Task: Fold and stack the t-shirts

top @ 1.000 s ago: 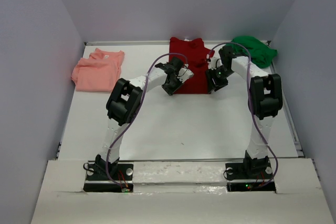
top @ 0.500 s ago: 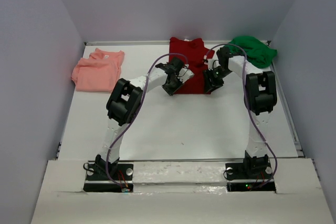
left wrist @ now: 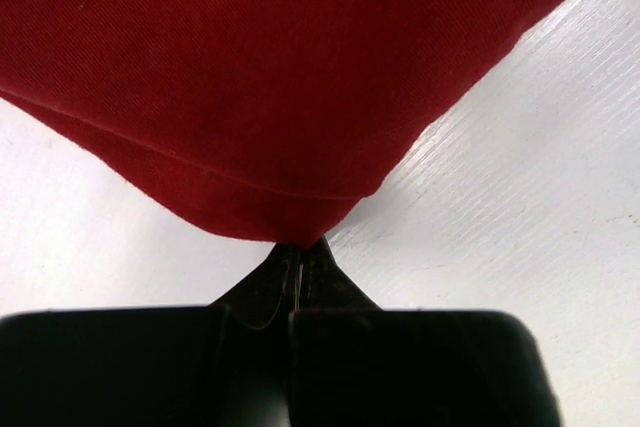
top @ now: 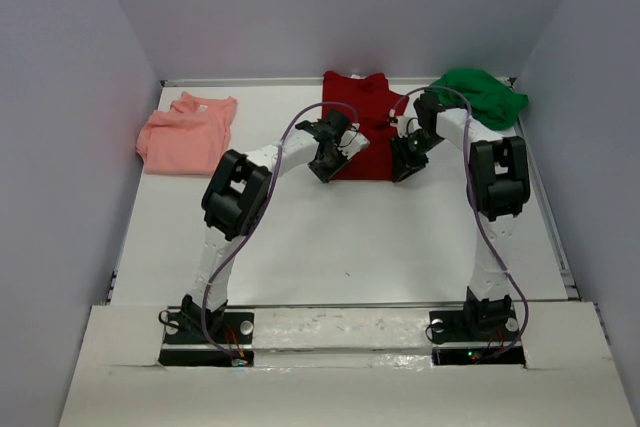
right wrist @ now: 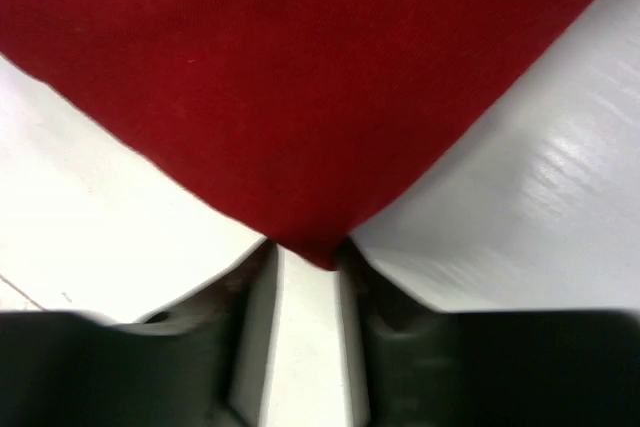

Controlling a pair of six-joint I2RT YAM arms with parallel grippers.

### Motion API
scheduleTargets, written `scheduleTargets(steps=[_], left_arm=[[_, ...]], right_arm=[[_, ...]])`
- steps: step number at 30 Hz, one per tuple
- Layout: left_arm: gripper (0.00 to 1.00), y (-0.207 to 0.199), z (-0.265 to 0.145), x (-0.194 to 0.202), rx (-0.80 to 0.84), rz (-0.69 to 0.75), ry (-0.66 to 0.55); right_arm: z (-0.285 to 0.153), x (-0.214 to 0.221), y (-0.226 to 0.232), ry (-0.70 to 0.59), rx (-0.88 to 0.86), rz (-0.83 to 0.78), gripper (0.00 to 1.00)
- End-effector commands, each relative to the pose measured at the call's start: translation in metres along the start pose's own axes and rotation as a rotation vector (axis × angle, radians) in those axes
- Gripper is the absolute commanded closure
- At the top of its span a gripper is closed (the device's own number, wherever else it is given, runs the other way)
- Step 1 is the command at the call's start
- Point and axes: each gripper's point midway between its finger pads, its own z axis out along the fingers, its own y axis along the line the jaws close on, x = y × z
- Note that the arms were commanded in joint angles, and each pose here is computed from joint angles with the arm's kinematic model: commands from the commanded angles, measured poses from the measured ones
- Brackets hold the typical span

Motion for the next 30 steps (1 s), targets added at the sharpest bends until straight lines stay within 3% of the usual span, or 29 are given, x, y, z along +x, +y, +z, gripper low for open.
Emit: scheduleTargets(steps=[1,3,4,16,30], left_arm=[[1.00,-0.004,-0.033,-0.012,-0.008,0.023,-0.049],[1.00,-0.005,-0.034,-0.011,-0.009,0.024,-0.049],[1.00,-0.005,-0.034,-0.011,-0.011,0.024,-0.050],[1.00,-0.002,-0.041,-0.008,-0.039,0.043,-0.043],[1.00,-0.001,-0.052,0.026,-0.073,0.076,0.011]], right_arm=[[-0.016,0.003,-0.001,-0.010,0.032,-0.017,0.73],[-0.016,0.003,-0.001,-0.010,0.033,-0.015,0.88],[-0.017,0.002,-0.001,-0.011,0.035,-0.016,1.00],[-0.025,-0.004,-0.005,-0.013,0.076,-0.024,1.00],[-0.046,0.007,-0.005,-0.004,0.116,-0.044,1.00]])
